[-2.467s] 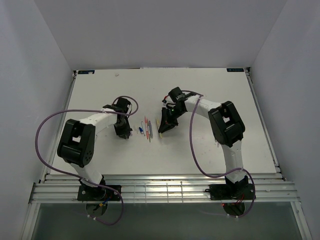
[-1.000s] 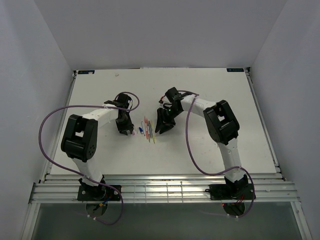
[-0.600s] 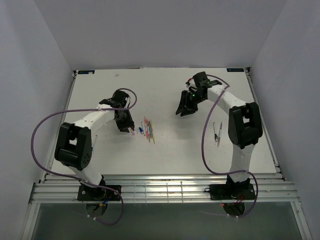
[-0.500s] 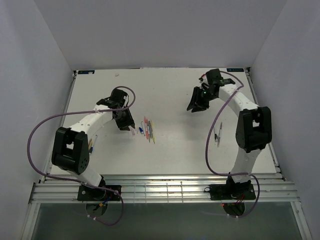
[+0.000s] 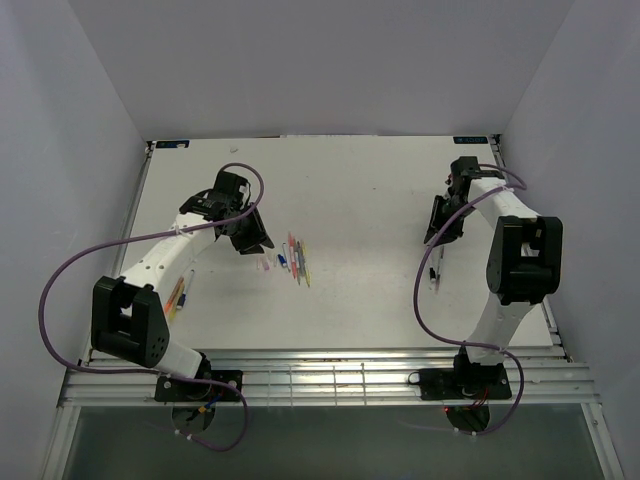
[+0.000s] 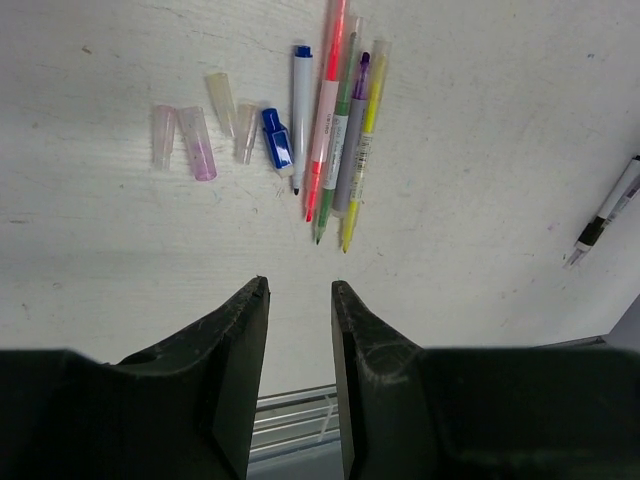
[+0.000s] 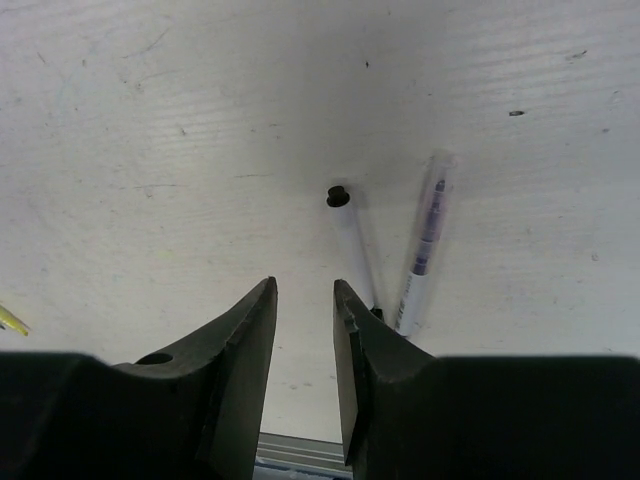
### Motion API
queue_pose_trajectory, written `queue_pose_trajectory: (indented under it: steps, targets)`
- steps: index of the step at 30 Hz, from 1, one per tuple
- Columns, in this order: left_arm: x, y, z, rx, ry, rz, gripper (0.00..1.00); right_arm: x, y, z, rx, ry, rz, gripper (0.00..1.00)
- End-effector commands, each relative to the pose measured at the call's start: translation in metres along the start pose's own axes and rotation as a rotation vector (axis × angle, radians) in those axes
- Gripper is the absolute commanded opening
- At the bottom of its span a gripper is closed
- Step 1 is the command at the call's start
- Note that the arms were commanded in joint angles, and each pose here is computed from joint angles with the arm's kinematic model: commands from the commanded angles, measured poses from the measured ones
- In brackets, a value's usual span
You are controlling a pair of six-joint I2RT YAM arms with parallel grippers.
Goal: Open the pen caps
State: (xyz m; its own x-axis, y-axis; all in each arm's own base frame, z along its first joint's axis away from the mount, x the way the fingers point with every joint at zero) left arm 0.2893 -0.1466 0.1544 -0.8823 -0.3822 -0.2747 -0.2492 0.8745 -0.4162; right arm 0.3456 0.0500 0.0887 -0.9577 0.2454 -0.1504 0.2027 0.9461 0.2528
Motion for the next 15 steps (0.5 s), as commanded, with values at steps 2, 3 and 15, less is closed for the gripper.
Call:
queue_pose_trajectory:
  steps: [2,3,15]
  targets:
    - [-0.005,-0.014,-0.018,0.068,-0.025,0.01,0.42,0.001,-0.017,0.002,0.078,0.002,-0.025,0.35]
    - [-0.004,-0.014,-0.017,0.068,-0.022,0.008,0.42,0.002,-0.018,0.002,0.085,0.002,-0.028,0.35]
    - [0.0,-0.012,-0.014,0.075,-0.016,-0.002,0.42,0.016,-0.026,0.025,0.097,0.042,-0.026,0.32]
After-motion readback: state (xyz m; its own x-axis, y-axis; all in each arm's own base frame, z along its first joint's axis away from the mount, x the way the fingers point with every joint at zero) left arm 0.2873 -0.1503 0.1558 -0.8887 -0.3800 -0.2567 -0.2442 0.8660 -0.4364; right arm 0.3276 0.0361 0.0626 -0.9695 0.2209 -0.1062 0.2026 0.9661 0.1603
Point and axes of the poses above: each gripper's point midway between its finger pads, its own z axis out along the fingers, its own y axis along the line the jaws close on, x = y × z, the point moved 3 cm from there along -z, back along the fingers, and after that the axes turned 1 degree about -z, right-handed, at the moved point
